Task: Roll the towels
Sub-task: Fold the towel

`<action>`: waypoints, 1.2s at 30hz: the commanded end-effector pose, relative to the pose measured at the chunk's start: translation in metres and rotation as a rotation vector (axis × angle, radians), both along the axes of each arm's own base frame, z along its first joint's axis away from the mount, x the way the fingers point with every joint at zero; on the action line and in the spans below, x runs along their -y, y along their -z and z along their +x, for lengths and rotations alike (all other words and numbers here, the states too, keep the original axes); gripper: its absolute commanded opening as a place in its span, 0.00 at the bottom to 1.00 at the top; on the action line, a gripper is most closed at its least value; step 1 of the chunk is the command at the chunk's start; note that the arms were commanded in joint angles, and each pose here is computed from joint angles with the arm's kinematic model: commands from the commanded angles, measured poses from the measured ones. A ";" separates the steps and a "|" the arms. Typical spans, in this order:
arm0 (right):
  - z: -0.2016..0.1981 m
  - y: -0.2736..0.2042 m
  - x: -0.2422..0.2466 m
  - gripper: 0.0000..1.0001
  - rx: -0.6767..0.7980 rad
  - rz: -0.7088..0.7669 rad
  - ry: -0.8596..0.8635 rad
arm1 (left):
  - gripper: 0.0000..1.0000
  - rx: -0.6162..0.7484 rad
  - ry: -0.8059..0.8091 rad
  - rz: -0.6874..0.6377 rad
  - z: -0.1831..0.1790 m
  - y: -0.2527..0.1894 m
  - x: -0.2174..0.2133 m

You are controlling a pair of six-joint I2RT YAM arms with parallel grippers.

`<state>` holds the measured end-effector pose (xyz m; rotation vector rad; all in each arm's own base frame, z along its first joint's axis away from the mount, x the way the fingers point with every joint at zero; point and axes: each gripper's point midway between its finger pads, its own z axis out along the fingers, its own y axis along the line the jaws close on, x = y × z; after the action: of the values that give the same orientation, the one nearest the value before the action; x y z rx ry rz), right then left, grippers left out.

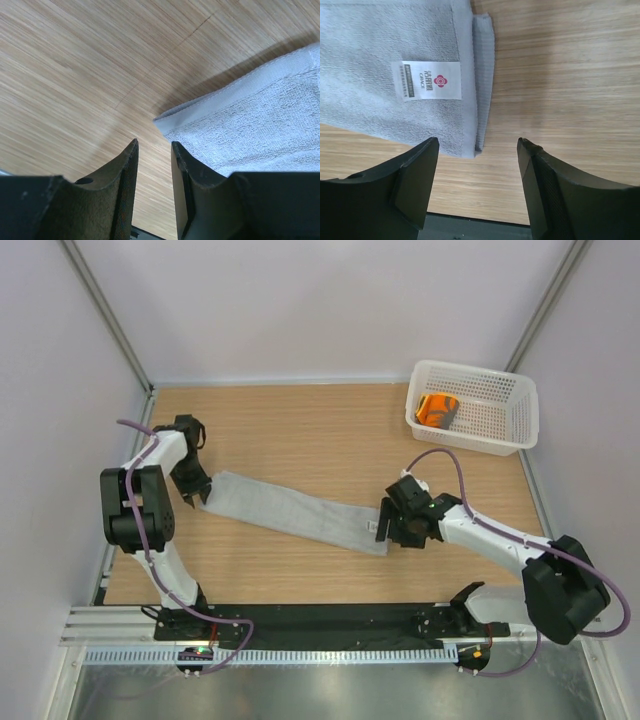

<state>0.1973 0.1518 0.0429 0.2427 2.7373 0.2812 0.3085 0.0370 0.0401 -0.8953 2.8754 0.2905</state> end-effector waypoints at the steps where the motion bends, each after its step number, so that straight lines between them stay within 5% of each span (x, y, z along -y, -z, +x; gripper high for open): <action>1: 0.001 0.012 -0.013 0.70 -0.029 0.067 0.041 | 0.33 0.029 -0.013 0.020 -0.001 -0.010 -0.002; 14: -0.018 0.039 -0.018 0.34 -0.113 0.115 0.060 | 0.33 0.024 -0.003 0.017 -0.001 -0.009 0.000; 20: -0.019 0.046 -0.010 0.01 -0.124 0.071 0.070 | 0.32 0.023 -0.002 0.017 -0.003 -0.009 0.000; 28: -0.004 0.016 0.054 0.01 -0.075 -0.196 0.165 | 0.30 0.042 -0.011 -0.080 -0.020 -0.011 0.034; 31: 0.007 0.005 0.047 0.01 -0.054 -0.147 0.131 | 0.28 0.114 0.058 -0.088 -0.023 -0.031 0.069; 36: 0.047 -0.017 0.046 0.01 -0.052 -0.274 0.068 | 0.24 0.220 0.208 -0.135 -0.030 -0.063 0.147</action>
<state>0.2137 0.1106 0.0391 0.3925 2.8138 -0.0009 0.2792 -0.0711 0.0814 -0.6214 2.8248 0.0821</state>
